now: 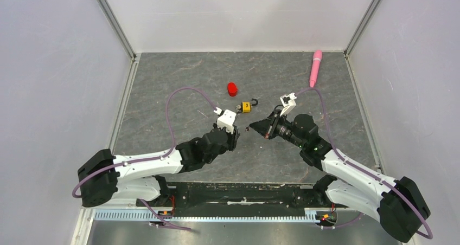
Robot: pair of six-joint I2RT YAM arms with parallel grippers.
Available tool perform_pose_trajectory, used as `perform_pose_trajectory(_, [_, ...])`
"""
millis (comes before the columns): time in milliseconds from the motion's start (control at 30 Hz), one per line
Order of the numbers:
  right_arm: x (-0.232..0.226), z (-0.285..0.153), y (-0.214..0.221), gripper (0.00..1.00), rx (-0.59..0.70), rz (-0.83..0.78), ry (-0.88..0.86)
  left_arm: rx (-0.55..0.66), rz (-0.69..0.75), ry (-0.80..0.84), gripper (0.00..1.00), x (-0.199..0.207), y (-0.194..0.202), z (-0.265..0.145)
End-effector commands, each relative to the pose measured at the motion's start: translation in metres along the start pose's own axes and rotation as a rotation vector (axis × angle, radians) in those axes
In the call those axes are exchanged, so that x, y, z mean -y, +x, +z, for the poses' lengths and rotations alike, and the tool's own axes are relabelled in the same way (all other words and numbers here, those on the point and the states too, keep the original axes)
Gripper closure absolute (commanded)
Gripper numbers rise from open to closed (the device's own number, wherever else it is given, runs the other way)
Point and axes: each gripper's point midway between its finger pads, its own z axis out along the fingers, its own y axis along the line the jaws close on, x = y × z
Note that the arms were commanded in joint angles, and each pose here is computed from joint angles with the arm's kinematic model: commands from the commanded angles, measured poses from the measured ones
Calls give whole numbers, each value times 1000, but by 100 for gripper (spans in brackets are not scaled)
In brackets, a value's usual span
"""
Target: Unlock with the key
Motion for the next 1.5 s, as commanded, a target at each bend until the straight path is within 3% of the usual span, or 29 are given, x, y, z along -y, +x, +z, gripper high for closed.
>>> perform_pose_trajectory(0, [-6,2,-15,100,46,-106,-15,-113,-290,20,45,15,5,-18])
perform_pose_trajectory(133, [8,8,-12,100,37,-146,34,-184,-427,-23,31,8,15,-29])
perform_pose_trajectory(367, [52,29,11,100,-81,-319,138,-252,-470,-224,29,-47,27,-49])
perform_pose_trajectory(600, [94,32,15,100,-106,-559,306,-241,-510,-320,28,-86,31,-69])
perform_pose_trajectory(900, [97,29,78,97,-251,-785,337,-192,-485,-389,28,-109,22,-84])
perform_pose_trajectory(1133, [63,31,128,93,-372,-873,269,-179,-492,-385,28,-111,20,-87])
perform_pose_trajectory(1200, [53,30,139,88,-404,-861,249,-181,-493,-382,28,-110,21,-88])
perform_pose_trajectory(1267, [42,29,146,72,-429,-826,214,-185,-491,-379,28,-110,21,-89])
perform_pose_trajectory(1333, [34,27,146,65,-440,-788,193,-190,-490,-376,28,-109,22,-89])
perform_pose_trajectory(1467, [37,18,129,60,-430,-756,271,-203,-481,-347,28,-104,22,-87])
